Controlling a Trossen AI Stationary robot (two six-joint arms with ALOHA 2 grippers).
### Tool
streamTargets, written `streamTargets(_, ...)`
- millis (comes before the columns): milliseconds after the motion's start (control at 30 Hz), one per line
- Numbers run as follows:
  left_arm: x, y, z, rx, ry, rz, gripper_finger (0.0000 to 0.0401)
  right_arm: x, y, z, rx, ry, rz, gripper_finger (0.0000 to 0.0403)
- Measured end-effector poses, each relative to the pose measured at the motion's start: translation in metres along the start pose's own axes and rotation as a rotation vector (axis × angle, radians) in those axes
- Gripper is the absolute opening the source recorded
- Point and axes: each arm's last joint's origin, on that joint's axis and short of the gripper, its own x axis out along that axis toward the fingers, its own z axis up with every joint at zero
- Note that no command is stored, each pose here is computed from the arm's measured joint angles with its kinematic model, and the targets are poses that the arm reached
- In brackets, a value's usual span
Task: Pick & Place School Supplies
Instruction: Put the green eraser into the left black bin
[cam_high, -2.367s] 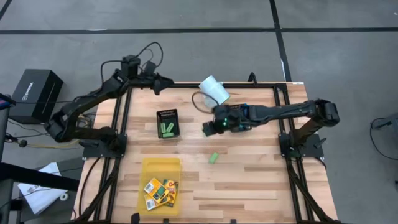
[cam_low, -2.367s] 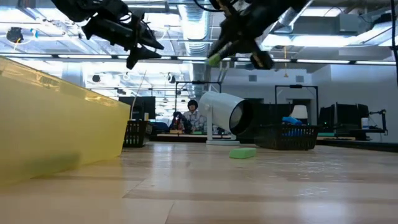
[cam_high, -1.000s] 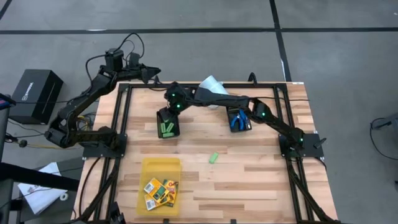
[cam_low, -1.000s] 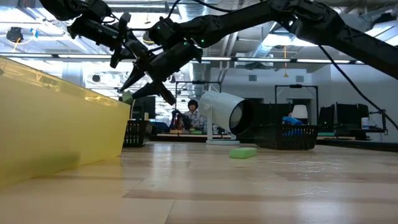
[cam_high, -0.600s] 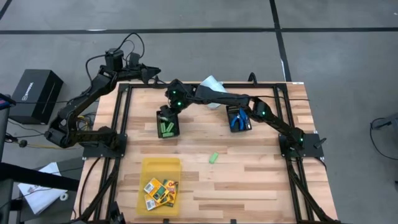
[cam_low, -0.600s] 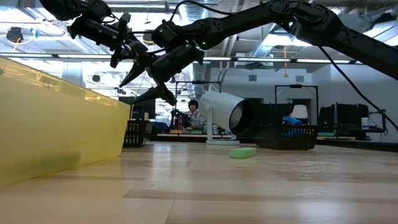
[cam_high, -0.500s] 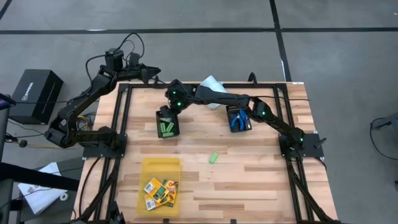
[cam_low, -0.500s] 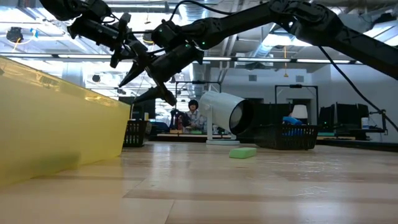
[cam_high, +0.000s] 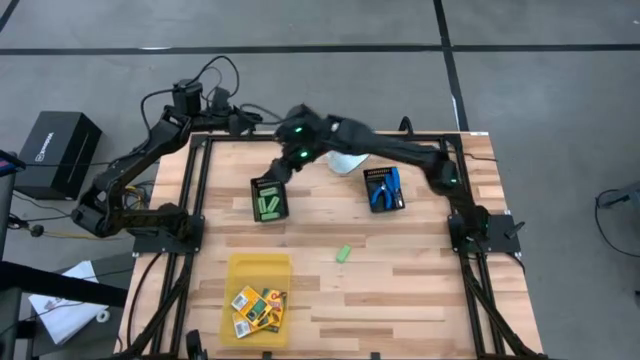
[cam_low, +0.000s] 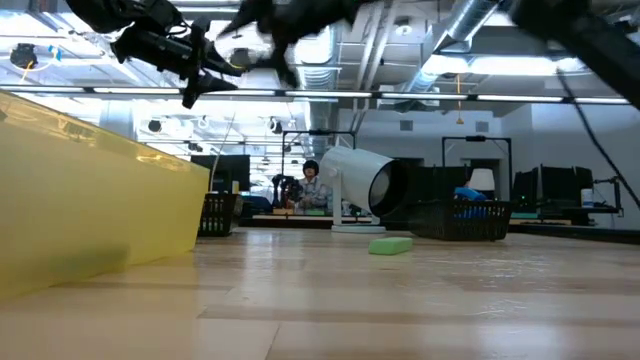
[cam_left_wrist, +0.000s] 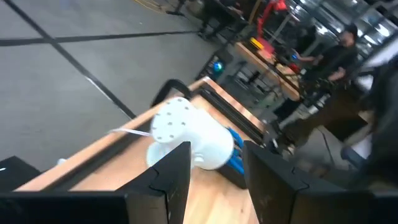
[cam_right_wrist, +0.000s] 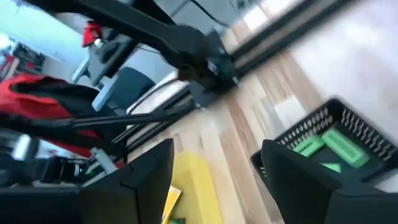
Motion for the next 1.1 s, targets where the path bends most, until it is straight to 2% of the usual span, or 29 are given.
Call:
streamTargets(167, 0.009, -0.009, -0.004, 0.001, 0.032, -0.043, 0.0140, -0.089, 0.061, 0.001, -0.143, -0.083, -0.018, 0.0234)
streamTargets(300, 0.031, -0.032, -0.020, -0.012, 0.149, -0.159, 0.0140, -0.163, 0.100, -0.005, -0.206, -0.211, -0.033, 0.0234)
streamTargets(400, 0.054, -0.058, -0.039, 0.044, 0.234, -0.207, 0.0136, -0.206, 0.118, -0.011, -0.227, -0.315, -0.063, 0.0234)
streamTargets(567, 0.085, -0.104, -0.077, 0.211, 0.341, -0.251, 0.0110, -0.266, 0.132, -0.026, -0.284, -0.423, -0.152, 0.0234)
streamTargets(733, 0.107, -0.143, -0.121, 0.345, 0.452, -0.347, 0.0062, -0.301, 0.133, -0.041, -0.349, -0.459, -0.300, 0.0234)
streamTargets(867, 0.121, -0.165, -0.148, 0.428, 0.456, -0.336, 0.0012, -0.323, 0.132, -0.050, -0.407, -0.465, -0.366, 0.0234)
streamTargets(1100, 0.153, -0.167, -0.169, 0.340, 0.400, -0.330, 0.0006, -0.338, 0.120, -0.057, -0.431, -0.410, -0.450, 0.0234)
